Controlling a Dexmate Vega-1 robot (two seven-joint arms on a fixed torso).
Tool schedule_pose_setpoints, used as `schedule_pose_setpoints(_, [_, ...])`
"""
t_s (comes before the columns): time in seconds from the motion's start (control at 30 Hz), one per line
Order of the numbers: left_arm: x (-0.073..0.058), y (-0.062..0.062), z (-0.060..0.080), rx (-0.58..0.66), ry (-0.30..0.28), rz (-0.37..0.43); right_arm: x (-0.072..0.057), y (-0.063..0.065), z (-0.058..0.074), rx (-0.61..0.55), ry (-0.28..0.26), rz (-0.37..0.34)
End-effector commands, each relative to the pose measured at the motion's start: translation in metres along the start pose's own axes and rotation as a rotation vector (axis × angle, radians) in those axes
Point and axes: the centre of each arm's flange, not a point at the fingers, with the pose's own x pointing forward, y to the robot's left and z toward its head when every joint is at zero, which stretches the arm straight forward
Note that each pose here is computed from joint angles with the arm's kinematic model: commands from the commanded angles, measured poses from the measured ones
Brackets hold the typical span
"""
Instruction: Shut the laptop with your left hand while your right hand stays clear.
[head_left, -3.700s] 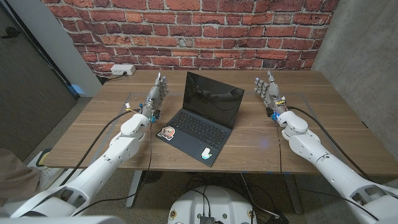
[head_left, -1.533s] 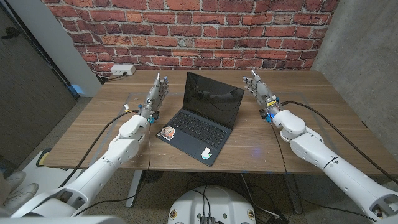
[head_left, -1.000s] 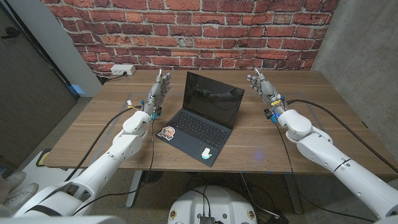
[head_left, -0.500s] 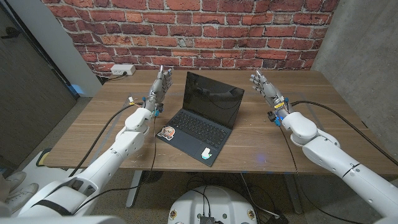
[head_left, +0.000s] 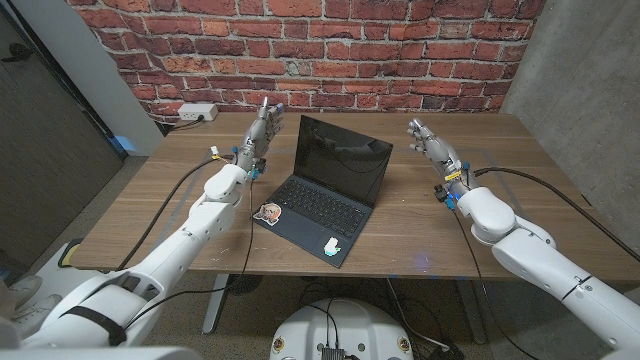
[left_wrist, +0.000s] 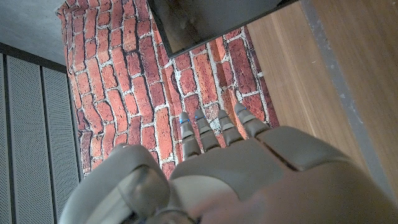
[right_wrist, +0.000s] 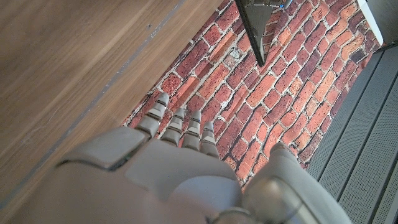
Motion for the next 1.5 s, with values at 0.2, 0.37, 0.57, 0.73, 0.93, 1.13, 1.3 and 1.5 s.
schedule_pose_setpoints(0.2, [0.018,-0.019,0.002,0.031,-0.011,-0.051,-0.030,-0.003,0.005,-0.057,0.000,-0.109])
schedule_pose_setpoints(0.37, [0.021,-0.021,0.004,0.028,-0.013,-0.059,-0.034,-0.002,0.002,-0.031,0.007,-0.110])
schedule_pose_setpoints(0.57, [0.021,-0.023,0.007,0.039,-0.015,-0.066,-0.034,-0.001,0.002,-0.028,0.001,-0.096])
schedule_pose_setpoints(0.73, [0.022,-0.027,0.014,0.108,-0.014,-0.088,-0.036,-0.001,0.003,-0.026,0.020,-0.068])
schedule_pose_setpoints(0.93, [0.024,-0.032,0.019,0.154,-0.022,-0.114,-0.042,0.001,0.002,-0.020,0.040,-0.081])
schedule_pose_setpoints(1.13, [0.027,-0.037,0.022,0.180,-0.026,-0.138,-0.044,0.001,0.003,-0.019,0.045,-0.078])
schedule_pose_setpoints(1.3, [0.029,-0.040,0.024,0.216,-0.026,-0.164,-0.047,0.002,0.003,-0.009,0.039,-0.077])
schedule_pose_setpoints(1.5, [0.030,-0.045,0.029,0.301,-0.030,-0.179,-0.053,0.004,0.003,-0.014,0.064,-0.050])
